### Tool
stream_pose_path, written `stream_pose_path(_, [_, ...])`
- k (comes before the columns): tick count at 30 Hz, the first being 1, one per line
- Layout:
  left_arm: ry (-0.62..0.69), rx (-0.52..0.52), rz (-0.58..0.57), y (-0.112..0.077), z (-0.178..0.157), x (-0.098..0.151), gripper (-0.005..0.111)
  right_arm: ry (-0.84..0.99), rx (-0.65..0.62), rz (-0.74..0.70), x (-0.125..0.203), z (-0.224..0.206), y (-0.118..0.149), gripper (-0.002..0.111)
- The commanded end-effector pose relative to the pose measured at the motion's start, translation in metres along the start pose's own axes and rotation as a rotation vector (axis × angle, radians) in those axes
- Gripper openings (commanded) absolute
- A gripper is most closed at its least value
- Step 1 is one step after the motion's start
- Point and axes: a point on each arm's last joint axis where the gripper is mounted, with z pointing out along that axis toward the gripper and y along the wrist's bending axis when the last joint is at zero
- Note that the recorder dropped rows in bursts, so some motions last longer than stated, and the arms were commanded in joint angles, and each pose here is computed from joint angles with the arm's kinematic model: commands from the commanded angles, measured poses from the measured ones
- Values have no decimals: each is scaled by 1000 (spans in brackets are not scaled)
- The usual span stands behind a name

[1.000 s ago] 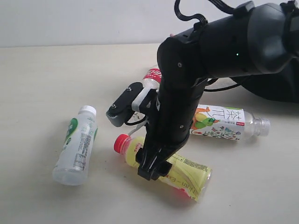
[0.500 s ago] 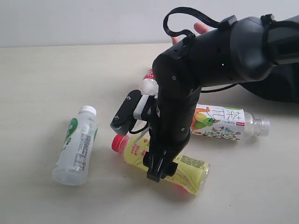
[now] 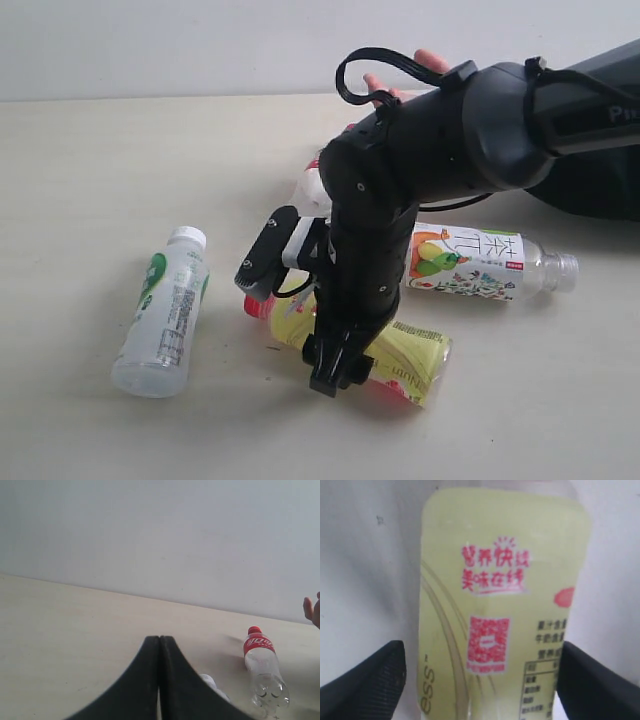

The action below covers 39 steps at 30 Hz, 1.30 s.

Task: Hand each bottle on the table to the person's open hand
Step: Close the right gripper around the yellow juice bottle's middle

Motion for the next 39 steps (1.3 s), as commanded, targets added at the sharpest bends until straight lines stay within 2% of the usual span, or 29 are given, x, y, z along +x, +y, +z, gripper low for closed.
stream_pose_path(1, [-9, 6, 4, 0, 0, -1, 0, 11, -6, -7, -2, 9, 0, 76])
stream_pose_path(15, [-9, 6, 4, 0, 0, -1, 0, 39, -29, 6, 0, 14, 2, 74])
stream_pose_path(23, [-9, 6, 4, 0, 0, -1, 0, 39, -29, 6, 0, 14, 2, 48])
stream_pose_path(34, [-9, 6, 4, 0, 0, -1, 0, 99, -52, 6, 5, 14, 4, 1])
stream_pose_path(39, [-9, 6, 4, 0, 0, -1, 0, 111, -56, 14, 7, 10, 5, 0])
